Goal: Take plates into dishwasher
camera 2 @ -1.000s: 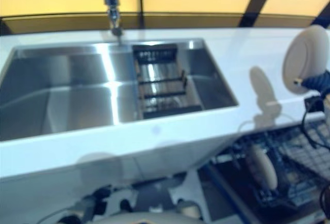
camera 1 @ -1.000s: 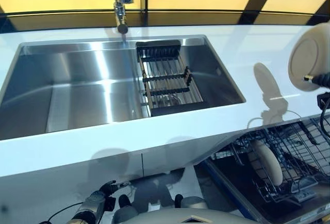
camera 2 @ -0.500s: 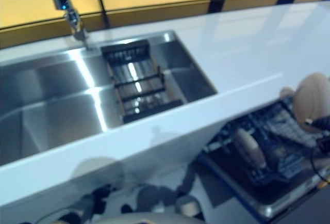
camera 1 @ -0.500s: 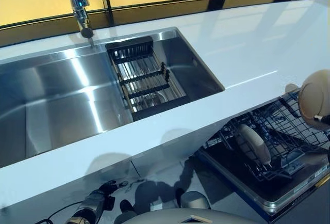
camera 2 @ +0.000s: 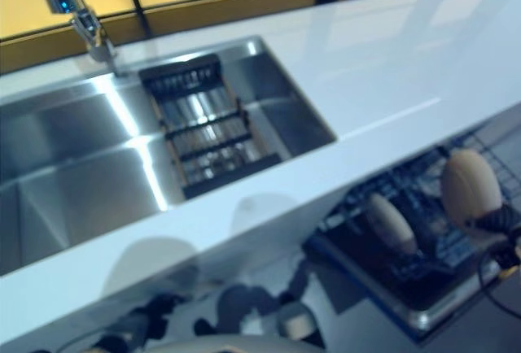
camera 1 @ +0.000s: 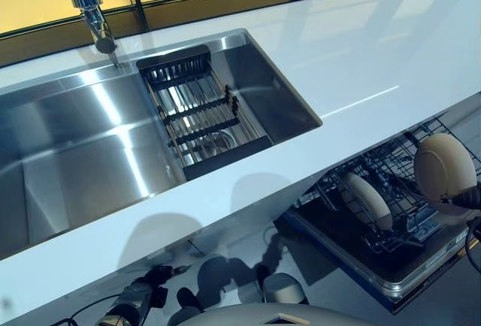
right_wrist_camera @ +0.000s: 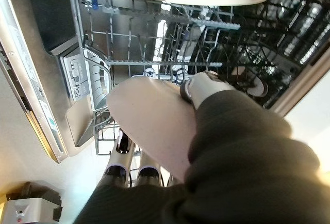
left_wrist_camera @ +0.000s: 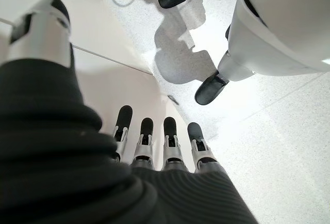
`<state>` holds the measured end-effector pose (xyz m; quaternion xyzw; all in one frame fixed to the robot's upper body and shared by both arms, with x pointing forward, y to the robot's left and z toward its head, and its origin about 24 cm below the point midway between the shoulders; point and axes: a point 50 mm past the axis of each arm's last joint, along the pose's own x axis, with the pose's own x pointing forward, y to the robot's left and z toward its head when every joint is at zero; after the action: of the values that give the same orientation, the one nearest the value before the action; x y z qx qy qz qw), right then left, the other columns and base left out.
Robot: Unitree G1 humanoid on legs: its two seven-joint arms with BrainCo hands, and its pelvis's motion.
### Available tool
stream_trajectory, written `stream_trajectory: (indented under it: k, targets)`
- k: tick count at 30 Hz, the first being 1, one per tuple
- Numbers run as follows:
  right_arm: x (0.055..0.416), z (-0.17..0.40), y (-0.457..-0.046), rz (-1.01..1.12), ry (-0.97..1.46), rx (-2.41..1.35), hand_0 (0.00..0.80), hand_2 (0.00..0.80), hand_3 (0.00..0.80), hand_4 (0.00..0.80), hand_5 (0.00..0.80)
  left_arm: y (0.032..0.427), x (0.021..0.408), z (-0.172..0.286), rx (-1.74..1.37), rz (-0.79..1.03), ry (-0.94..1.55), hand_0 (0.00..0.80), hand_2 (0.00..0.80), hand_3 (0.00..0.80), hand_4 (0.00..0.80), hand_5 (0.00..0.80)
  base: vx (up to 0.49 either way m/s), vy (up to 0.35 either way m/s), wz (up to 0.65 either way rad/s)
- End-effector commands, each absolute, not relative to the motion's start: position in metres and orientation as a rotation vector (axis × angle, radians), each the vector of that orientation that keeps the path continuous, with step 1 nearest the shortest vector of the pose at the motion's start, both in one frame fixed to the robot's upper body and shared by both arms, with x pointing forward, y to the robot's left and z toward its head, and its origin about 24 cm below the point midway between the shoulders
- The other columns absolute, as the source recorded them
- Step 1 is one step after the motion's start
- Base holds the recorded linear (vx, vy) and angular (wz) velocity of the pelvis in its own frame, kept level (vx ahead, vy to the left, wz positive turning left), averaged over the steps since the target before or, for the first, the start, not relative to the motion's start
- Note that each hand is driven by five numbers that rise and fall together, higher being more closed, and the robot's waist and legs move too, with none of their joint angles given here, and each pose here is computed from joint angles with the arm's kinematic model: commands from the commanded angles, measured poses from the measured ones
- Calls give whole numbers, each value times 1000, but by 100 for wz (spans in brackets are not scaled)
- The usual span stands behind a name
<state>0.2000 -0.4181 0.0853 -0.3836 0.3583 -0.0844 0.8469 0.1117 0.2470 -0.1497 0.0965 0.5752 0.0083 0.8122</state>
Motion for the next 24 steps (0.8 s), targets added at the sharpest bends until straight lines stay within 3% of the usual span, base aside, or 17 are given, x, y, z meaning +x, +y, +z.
stream_trajectory:
  k: [1,10,24]
  targets:
    - [216,104,-413,-166,651,-880,800,800,800,800,800,261,150,-133,285,16,1123,0,0,0,0,0,-16,-30,0]
    - [226,88,-401,-98,695,-921,800,800,800,800,800,257,152,-133,263,6,1114,0,0,0,0,0,0,0,0]
    - [231,47,-383,-23,802,-878,800,800,800,800,800,258,156,-130,75,144,1061,0,0,0,0,0,0,-14,4]
